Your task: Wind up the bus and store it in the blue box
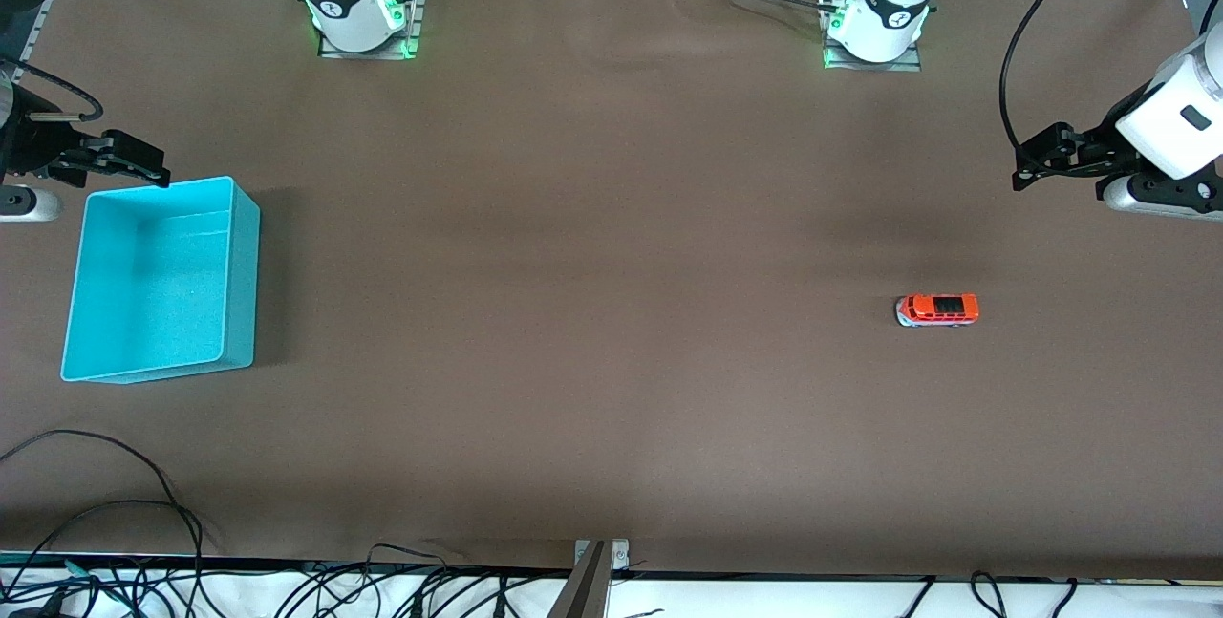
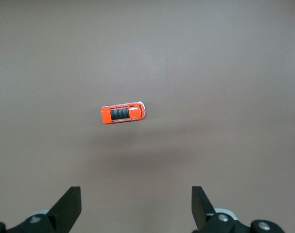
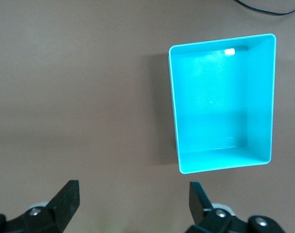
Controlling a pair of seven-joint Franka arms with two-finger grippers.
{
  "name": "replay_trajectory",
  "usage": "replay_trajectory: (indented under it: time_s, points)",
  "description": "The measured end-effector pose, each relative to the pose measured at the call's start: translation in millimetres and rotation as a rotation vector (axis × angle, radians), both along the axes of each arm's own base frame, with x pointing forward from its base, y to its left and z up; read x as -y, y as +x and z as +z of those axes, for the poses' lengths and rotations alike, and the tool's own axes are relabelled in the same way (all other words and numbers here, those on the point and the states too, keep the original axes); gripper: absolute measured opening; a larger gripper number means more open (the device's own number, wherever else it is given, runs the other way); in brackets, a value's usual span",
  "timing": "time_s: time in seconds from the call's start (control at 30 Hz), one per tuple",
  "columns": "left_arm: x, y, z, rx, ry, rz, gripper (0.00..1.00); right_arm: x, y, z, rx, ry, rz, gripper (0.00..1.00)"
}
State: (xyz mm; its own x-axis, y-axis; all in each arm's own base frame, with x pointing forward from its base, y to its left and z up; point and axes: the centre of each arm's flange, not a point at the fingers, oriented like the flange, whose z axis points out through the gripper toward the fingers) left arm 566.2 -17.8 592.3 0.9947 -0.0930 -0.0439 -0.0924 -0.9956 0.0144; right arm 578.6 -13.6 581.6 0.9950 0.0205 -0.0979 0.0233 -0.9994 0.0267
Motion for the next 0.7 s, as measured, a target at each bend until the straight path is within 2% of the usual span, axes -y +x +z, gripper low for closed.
replay_trajectory:
  time_s: [0.7]
  points:
    - [-0.1, 0.0, 0.0, 0.0, 0.0, -0.001, 1.0, 0.0, 1.9, 5.6, 0.022, -0.001, 0.0, 1.0]
